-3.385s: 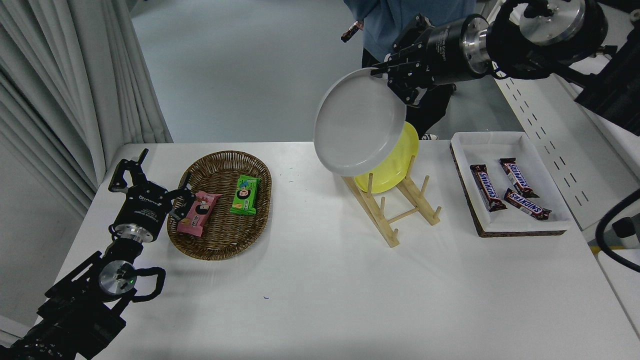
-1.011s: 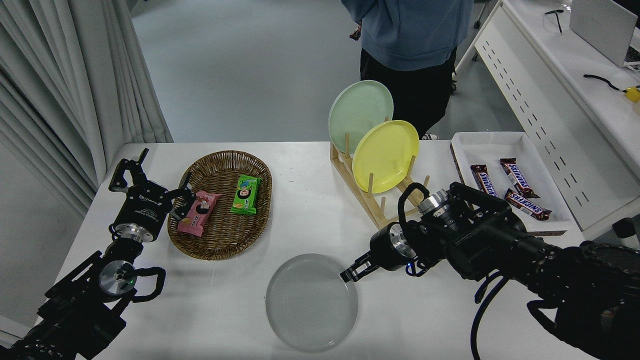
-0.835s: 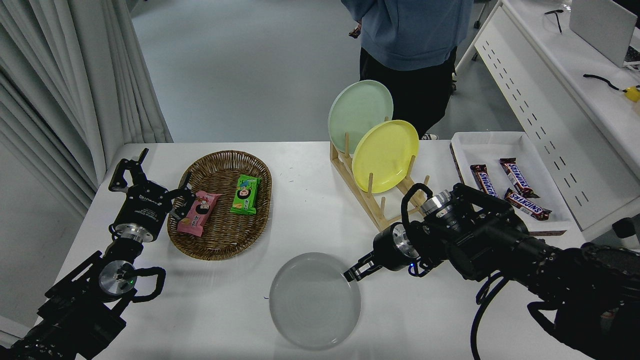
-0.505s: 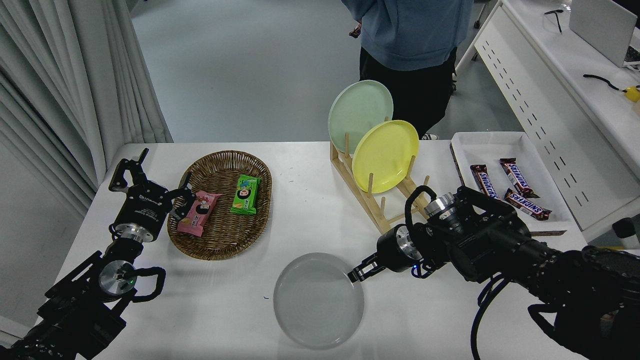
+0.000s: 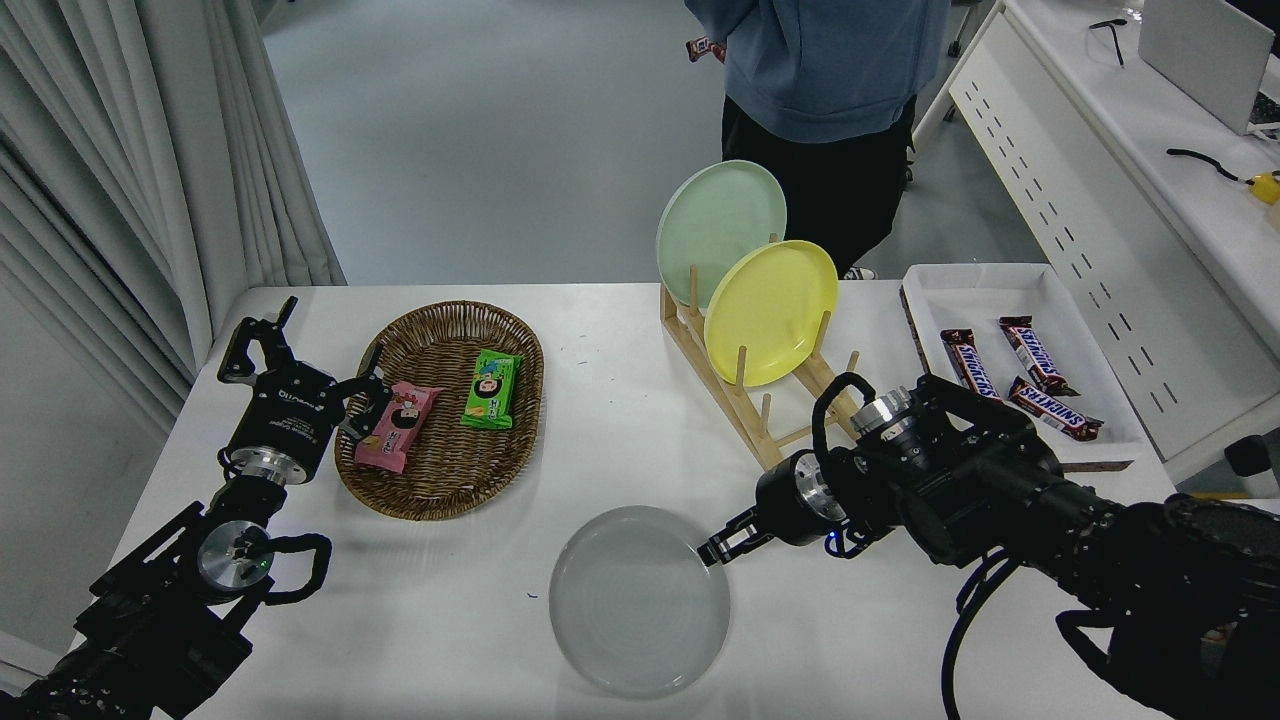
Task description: Place the plate on the table
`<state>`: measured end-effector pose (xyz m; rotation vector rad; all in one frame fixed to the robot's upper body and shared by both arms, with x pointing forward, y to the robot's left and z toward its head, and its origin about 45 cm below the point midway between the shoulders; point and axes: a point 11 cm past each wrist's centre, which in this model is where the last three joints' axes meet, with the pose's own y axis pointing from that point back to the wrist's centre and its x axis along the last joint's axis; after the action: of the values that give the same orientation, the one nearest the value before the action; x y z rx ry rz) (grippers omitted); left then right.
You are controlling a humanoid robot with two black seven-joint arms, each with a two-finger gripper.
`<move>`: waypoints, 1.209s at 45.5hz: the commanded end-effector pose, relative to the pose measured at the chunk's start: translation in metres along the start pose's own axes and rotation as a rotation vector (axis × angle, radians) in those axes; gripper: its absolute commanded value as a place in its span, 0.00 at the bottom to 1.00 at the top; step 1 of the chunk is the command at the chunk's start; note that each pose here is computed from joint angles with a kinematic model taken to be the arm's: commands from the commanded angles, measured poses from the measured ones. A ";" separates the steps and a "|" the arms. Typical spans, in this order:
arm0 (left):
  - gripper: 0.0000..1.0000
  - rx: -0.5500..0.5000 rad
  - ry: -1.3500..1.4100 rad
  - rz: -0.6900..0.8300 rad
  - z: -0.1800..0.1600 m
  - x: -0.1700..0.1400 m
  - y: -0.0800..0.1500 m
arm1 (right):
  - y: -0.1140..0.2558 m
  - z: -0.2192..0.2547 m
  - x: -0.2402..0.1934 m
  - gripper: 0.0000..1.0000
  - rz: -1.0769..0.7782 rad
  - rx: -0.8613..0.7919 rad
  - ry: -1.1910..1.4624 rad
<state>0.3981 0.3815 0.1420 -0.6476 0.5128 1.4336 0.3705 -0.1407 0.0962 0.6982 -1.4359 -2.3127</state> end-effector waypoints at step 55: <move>1.00 0.000 0.000 -0.001 0.000 0.000 0.000 | 0.070 0.029 -0.066 0.99 -0.212 0.255 0.780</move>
<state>0.3981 0.3816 0.1420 -0.6478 0.5128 1.4338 0.3808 -0.1143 0.1465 1.2127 -1.2932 -2.0520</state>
